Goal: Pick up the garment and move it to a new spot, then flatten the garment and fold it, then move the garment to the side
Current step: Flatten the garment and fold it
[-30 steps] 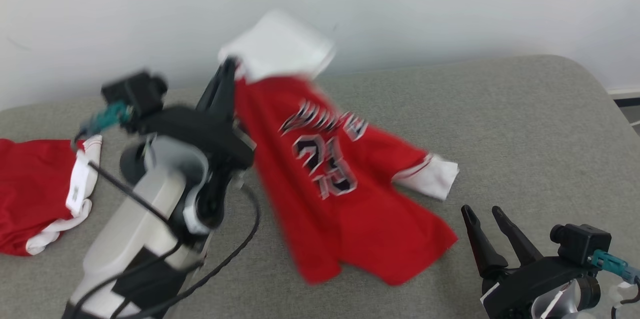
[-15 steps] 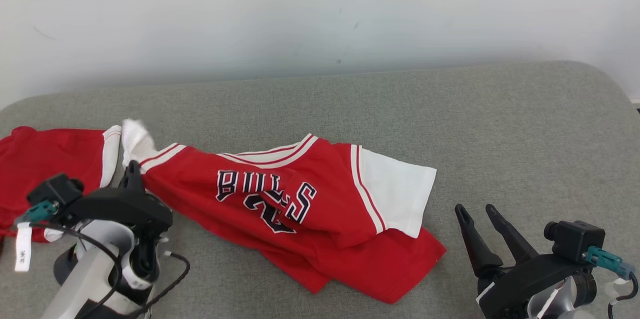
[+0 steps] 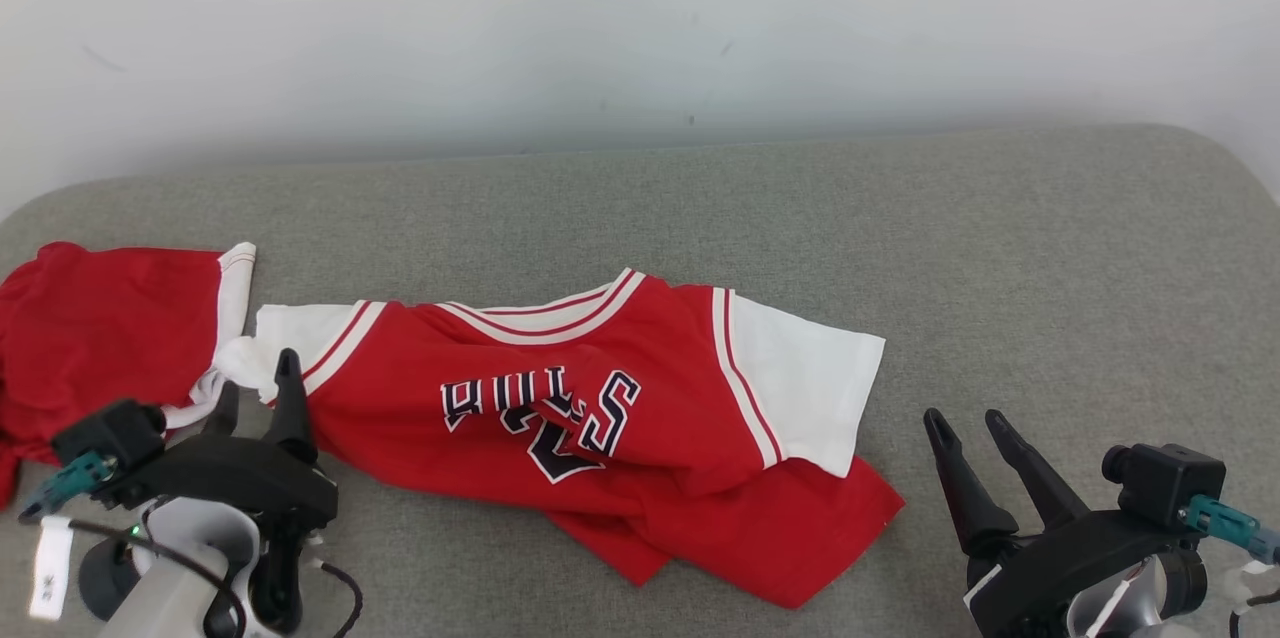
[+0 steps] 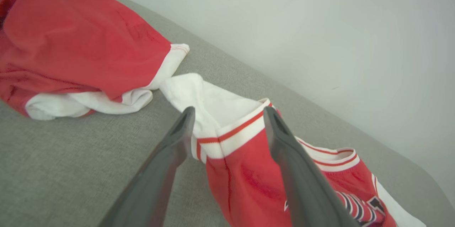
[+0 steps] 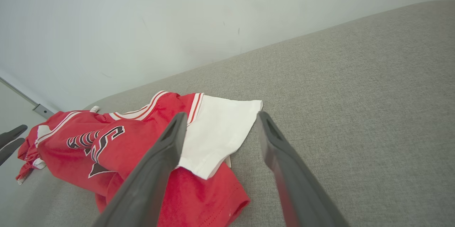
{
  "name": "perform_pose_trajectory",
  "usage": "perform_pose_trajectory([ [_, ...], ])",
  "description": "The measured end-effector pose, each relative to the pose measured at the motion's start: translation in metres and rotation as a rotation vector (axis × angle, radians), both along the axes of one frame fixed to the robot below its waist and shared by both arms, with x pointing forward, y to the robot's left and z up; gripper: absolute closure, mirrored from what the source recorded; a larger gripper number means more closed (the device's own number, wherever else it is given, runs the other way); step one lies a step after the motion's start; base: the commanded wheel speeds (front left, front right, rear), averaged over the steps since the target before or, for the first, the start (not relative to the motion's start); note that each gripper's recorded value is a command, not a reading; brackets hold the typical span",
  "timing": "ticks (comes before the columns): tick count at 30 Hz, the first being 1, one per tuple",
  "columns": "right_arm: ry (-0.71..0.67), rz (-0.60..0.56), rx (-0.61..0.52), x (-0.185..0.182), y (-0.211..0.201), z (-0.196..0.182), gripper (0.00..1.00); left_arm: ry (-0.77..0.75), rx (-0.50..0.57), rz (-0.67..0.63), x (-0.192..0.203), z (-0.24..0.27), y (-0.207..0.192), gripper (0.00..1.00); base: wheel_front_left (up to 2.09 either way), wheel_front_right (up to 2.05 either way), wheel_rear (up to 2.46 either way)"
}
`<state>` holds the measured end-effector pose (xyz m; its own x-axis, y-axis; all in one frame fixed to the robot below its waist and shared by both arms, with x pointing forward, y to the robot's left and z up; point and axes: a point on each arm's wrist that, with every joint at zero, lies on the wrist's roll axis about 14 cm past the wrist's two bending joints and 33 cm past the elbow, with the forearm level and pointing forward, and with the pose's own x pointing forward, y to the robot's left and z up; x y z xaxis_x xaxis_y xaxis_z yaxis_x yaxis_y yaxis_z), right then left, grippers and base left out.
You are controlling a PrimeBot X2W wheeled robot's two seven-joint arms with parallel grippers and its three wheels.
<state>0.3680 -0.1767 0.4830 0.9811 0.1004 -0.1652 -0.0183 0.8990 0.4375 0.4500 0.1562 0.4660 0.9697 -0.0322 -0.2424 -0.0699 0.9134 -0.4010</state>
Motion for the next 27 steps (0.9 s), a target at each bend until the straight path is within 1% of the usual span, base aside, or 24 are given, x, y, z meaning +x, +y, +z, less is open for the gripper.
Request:
perform_pose_trajectory([
  [4,0.003,0.000,0.000,0.000,0.000,-0.001,0.00,-0.097,0.017,-0.003,-0.008,0.021,0.007,0.00,0.00,0.00,0.00],
  [7,0.003,0.000,0.000,0.000,0.000,-0.001,0.00,-0.199,0.048,-0.018,-0.017,0.048,0.010,0.00,0.00,0.00,0.00],
  [10,0.002,0.001,0.000,-0.001,0.000,-0.002,0.00,-0.291,0.097,-0.038,-0.034,0.072,0.010,0.00,0.00,0.00,0.00],
  [14,-0.002,0.012,0.000,-0.001,0.004,-0.001,0.00,-0.409,0.129,-0.062,-0.061,0.104,0.002,0.00,0.00,0.00,0.00],
  [17,0.000,0.025,0.000,-0.001,0.008,-0.001,0.00,-0.427,0.153,-0.102,-0.082,0.105,-0.004,0.00,0.00,0.00,0.00],
  [21,-0.002,0.058,0.000,0.001,0.017,0.001,0.00,-0.399,0.162,-0.161,-0.100,0.101,-0.011,0.00,0.00,0.00,0.00],
  [27,0.020,0.118,0.000,-0.001,0.034,-0.002,0.00,-0.414,0.140,-0.152,-0.118,0.107,-0.006,0.00,0.00,0.00,0.00],
])
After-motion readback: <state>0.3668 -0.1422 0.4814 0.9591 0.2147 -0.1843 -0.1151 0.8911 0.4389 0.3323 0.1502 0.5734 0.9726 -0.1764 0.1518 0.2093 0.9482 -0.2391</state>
